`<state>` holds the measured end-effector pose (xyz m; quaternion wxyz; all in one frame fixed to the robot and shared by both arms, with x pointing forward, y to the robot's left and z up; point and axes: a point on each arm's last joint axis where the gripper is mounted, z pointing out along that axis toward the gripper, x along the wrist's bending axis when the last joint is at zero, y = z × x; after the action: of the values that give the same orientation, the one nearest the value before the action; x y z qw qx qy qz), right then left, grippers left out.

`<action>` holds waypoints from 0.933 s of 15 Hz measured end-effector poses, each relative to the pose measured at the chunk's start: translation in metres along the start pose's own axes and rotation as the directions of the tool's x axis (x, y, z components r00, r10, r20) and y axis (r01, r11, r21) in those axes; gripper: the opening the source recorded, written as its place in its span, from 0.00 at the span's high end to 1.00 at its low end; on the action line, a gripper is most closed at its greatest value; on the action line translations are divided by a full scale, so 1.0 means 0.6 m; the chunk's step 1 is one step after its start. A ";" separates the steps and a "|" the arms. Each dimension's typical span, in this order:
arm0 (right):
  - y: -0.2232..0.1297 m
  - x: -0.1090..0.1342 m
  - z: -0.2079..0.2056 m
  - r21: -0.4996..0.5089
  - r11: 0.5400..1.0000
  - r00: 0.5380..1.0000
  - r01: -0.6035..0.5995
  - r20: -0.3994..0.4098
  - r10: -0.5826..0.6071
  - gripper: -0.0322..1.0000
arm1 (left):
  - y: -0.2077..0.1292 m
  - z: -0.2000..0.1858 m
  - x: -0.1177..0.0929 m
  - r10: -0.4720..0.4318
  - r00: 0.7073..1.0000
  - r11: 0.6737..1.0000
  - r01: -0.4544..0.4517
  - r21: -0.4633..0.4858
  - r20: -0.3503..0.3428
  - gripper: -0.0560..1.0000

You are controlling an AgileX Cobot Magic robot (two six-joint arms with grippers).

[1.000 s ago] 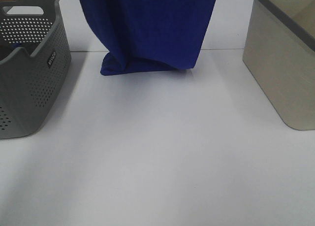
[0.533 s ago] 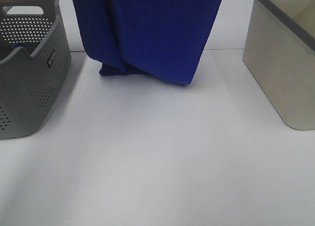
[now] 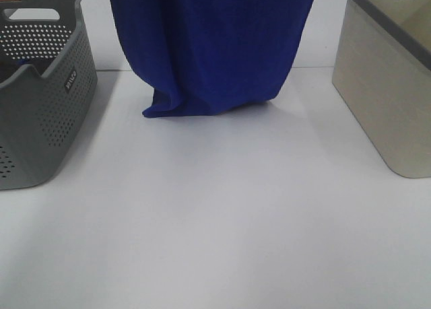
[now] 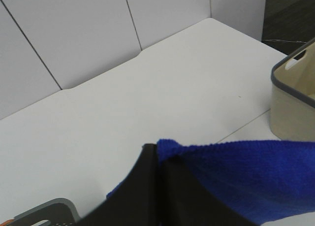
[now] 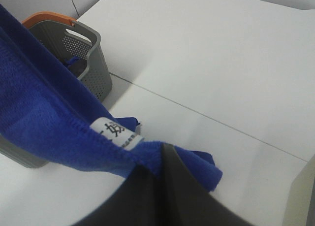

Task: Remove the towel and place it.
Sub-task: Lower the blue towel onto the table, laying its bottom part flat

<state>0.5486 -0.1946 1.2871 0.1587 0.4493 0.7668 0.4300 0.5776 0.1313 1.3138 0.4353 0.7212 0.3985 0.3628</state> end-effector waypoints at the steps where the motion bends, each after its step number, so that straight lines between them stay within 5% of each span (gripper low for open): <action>1: 0.000 0.000 0.000 0.000 1.000 1.000 0.003 0.000 -0.003 0.95 | 0.000 0.000 0.004 0.009 1.000 1.000 -0.008 0.003 -0.023 0.95; 3: 0.000 -0.003 0.009 0.008 1.000 1.000 0.028 -0.001 -0.028 0.95 | -0.002 0.008 0.006 0.031 0.998 1.000 -0.031 0.003 -0.048 0.95; 7: 0.030 -0.038 0.061 -0.164 0.983 0.993 0.081 0.095 -0.066 0.95 | 0.016 0.060 0.004 0.085 0.990 0.975 -0.105 -0.196 -0.109 0.95; 11: 0.064 -0.077 0.113 -0.371 0.909 0.968 0.189 0.228 -0.108 0.95 | 0.029 0.128 0.009 0.113 0.972 0.865 -0.199 -0.460 -0.207 0.95; 14: 0.075 -0.095 0.139 -0.454 0.862 0.954 0.224 0.282 -0.099 0.95 | 0.026 0.158 0.032 0.094 0.963 0.792 -0.226 -0.567 -0.252 0.95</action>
<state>0.6571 -0.1882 1.2668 0.3959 0.3796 0.6450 0.5320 0.6720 0.1118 1.2975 0.5606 0.5385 0.2469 0.5786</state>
